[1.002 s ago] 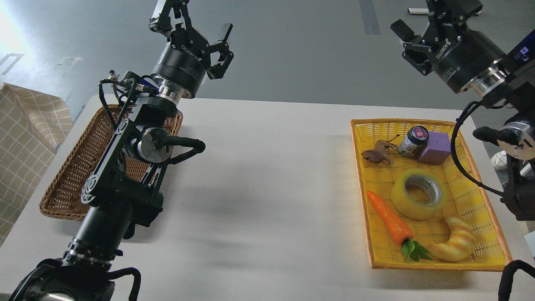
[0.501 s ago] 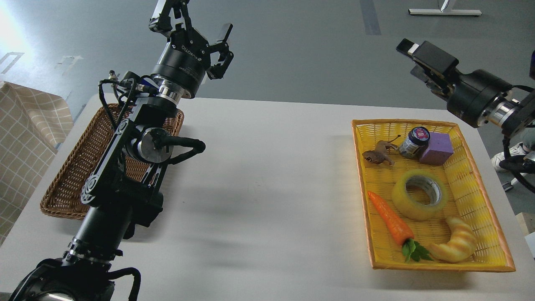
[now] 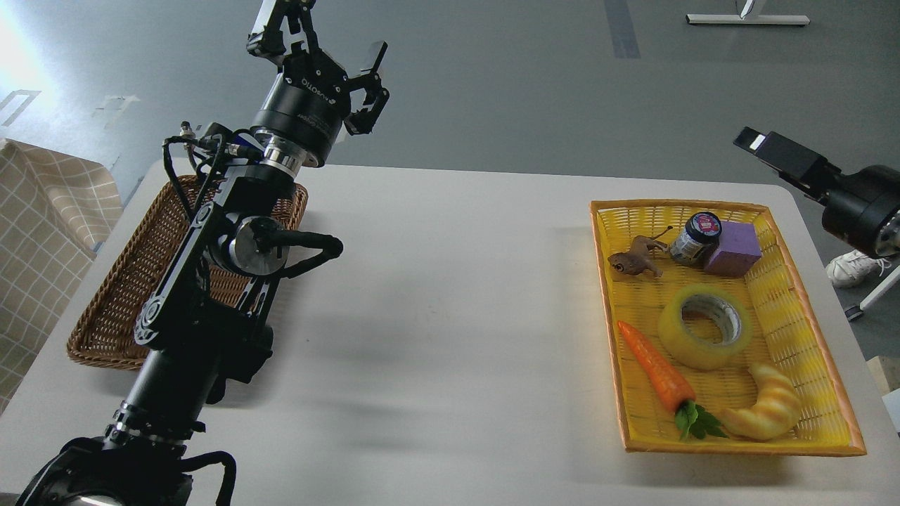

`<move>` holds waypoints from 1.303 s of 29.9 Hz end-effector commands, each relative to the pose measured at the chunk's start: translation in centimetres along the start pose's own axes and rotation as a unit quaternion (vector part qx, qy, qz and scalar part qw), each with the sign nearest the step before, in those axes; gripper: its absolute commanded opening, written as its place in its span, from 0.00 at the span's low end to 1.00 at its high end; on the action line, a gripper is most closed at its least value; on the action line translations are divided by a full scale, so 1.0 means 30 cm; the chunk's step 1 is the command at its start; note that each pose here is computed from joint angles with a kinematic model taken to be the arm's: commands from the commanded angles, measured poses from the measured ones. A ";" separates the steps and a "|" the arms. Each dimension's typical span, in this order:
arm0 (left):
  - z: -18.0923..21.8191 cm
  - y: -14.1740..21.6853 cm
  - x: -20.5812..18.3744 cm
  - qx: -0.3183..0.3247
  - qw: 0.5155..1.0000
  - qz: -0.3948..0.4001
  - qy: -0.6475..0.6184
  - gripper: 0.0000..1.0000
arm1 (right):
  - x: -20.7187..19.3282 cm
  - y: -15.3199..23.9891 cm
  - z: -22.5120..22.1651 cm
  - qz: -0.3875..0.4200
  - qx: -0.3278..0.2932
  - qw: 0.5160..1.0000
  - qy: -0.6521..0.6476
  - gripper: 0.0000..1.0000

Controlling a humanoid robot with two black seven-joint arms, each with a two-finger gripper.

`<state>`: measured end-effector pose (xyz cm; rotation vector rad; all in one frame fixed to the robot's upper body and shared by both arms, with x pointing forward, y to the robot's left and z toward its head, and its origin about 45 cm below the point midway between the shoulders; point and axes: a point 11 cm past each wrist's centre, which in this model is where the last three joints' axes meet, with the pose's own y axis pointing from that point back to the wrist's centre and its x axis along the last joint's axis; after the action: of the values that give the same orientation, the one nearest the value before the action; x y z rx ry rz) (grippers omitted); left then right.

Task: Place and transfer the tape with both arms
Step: 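Move the right gripper out and down toward the yellow tray, then grasp the yellow tape roll in the tray with the right gripper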

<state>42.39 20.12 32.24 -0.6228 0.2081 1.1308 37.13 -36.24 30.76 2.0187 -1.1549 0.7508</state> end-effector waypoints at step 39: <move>-0.009 0.023 0.019 -0.007 1.000 0.009 0.002 0.98 | -0.383 0.063 0.295 -0.134 -0.171 0.960 0.176 0.91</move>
<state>42.08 20.64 31.52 -0.6364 0.2092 1.1503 31.85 -38.06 17.81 1.6326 -0.7294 0.6999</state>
